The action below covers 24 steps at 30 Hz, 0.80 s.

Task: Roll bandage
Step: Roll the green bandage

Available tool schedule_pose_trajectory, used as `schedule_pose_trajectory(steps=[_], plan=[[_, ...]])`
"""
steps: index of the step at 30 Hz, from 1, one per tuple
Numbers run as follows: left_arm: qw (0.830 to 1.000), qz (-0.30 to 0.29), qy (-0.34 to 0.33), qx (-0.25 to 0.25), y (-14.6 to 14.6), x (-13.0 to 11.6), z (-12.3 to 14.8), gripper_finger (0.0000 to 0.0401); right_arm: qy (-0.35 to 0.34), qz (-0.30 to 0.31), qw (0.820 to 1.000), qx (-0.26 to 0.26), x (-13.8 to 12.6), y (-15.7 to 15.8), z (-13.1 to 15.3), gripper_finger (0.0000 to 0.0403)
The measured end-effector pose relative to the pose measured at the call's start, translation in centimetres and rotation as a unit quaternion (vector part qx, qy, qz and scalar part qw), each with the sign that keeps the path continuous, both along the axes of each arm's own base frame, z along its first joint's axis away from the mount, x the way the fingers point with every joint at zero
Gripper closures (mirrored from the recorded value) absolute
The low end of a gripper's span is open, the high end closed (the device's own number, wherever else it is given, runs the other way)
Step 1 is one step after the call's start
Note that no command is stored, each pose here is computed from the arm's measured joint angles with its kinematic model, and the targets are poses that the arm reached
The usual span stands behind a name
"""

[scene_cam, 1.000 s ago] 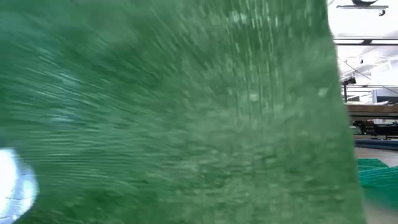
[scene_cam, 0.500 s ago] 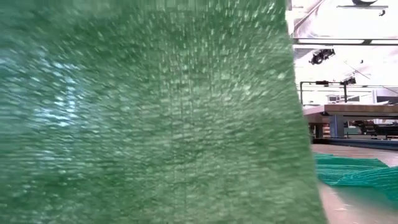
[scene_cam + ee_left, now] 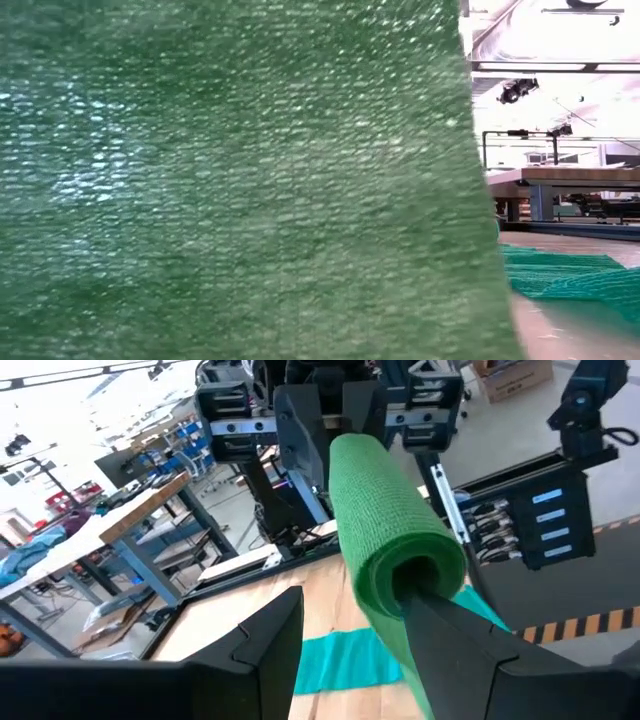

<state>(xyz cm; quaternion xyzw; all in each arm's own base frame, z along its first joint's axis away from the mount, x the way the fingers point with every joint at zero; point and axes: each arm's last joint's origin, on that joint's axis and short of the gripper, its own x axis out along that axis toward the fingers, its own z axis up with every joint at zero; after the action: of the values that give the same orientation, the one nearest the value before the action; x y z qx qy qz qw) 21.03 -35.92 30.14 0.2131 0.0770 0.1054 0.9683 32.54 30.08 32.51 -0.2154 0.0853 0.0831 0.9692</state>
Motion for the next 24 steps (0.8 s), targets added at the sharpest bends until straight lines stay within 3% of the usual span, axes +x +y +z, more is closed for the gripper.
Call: schedule_pose_trajectory(steps=[17, 24], plan=[[1.0, 0.007, 0.001, -0.015, 0.8, 1.6, 0.1, 0.0237, 0.001, 0.001, 1.0, 0.003, 0.0, 0.0, 0.0, 0.0395], [1.0, 0.005, -0.001, -0.022, 0.9, 1.9, 0.2, 0.0299, 0.001, 0.0, 1.0, 0.003, 0.0, 0.0, 0.0, 0.0395]])
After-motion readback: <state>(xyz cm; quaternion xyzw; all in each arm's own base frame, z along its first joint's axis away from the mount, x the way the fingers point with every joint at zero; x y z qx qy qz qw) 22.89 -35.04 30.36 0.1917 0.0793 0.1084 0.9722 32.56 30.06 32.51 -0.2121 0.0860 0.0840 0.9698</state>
